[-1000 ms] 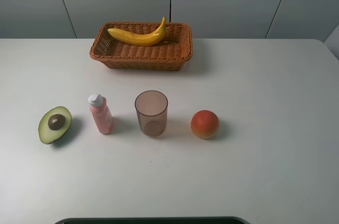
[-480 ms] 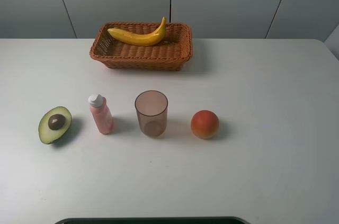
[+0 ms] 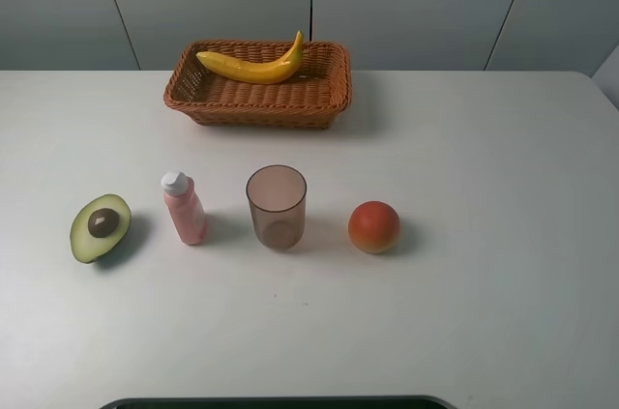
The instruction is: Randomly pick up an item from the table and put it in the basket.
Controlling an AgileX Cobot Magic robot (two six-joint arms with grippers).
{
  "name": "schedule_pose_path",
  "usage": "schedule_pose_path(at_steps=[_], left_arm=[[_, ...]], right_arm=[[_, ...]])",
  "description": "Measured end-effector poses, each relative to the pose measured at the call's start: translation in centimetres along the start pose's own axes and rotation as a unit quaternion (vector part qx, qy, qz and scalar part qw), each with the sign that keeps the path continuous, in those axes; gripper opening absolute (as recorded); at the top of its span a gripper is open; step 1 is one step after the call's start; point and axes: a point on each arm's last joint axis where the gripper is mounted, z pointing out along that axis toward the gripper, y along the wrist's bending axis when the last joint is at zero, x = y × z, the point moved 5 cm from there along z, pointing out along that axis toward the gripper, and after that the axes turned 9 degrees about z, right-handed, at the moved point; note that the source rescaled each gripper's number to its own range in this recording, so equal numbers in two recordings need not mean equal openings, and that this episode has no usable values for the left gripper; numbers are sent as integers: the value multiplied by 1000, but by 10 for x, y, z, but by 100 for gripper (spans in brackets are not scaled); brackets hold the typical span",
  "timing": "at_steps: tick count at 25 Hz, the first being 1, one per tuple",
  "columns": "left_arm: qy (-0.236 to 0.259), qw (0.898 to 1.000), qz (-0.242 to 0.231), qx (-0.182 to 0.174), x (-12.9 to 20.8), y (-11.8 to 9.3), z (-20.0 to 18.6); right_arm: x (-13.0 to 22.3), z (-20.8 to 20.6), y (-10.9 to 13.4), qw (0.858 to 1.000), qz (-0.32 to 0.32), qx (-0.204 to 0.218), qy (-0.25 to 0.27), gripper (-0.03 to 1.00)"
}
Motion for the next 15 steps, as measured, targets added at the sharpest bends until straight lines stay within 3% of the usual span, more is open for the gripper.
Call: schedule_pose_path(at_steps=[15], left_arm=[[0, 1000, 0, 0, 0, 0, 0]], right_arm=[[0, 0, 0, 1000, 0, 0, 0, 97]])
